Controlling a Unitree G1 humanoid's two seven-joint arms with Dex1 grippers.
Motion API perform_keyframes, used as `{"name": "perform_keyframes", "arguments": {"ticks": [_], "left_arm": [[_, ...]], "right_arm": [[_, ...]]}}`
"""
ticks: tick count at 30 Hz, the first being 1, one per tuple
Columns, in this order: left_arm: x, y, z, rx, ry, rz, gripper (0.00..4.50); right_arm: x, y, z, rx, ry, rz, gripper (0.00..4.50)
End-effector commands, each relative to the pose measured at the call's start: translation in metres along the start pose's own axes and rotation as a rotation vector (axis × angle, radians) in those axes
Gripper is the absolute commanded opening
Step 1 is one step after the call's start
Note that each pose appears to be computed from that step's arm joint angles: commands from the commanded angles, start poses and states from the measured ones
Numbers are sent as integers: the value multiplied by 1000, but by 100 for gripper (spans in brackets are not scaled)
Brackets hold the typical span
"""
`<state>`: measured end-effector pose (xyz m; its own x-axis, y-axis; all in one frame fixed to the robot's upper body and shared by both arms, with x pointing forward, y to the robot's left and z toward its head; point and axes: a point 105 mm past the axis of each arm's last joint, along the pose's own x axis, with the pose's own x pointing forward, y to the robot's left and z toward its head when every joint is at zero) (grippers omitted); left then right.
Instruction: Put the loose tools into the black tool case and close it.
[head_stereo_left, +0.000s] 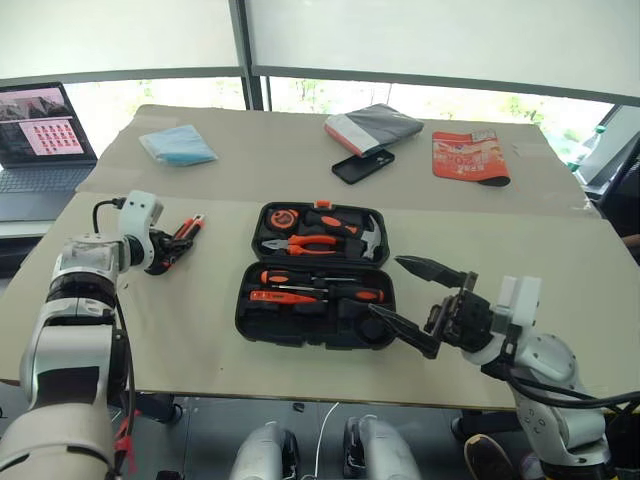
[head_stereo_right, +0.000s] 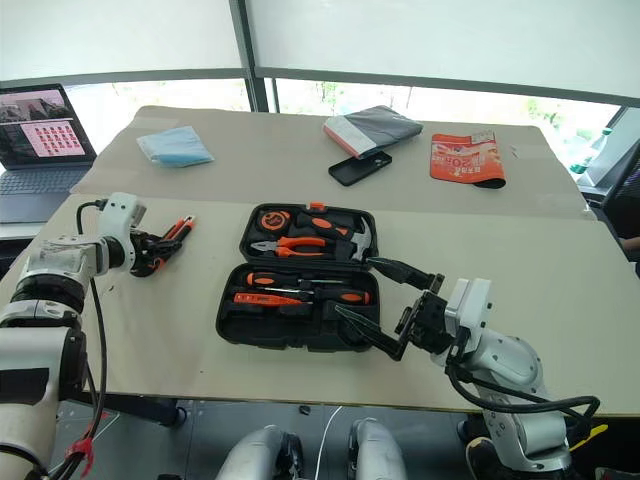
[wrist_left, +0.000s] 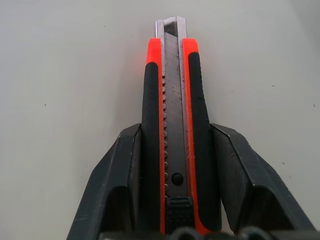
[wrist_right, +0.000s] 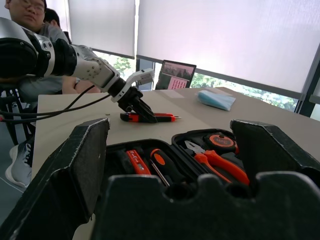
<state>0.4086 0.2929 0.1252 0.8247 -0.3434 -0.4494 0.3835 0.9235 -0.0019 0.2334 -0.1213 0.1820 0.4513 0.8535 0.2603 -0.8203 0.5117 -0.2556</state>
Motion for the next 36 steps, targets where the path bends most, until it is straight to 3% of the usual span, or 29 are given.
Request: {"name": "perform_keyframes", "arguments": {"ticks": [1,5,9,12,15,20,22,36], "left_arm": [[-16,-50,66,133,-205,-320,160],[-49,-114,82,390,-195,-639,160],[-72,-166,62,601,-43,-867,160],[-69,-200,37,760,49,-959,160],[-65,-203,29,781,68,-935,160],[-54,-214,-5,829,140,-940,160],[-36,-212,-2,797,103,-828,160],[-37,-237,-8,866,85,-952,160]], "right_arm": [[-6,-4,14,-83,-10,1,450],[-18,-13,20,-114,28,-1,450],[-38,-11,9,-120,144,78,450],[-50,-7,3,-107,204,132,450],[-51,-6,2,-108,215,145,450],[-54,-5,0,-96,229,138,450],[-54,-5,-2,-73,236,120,450],[-52,10,-16,-47,274,108,450]]}}
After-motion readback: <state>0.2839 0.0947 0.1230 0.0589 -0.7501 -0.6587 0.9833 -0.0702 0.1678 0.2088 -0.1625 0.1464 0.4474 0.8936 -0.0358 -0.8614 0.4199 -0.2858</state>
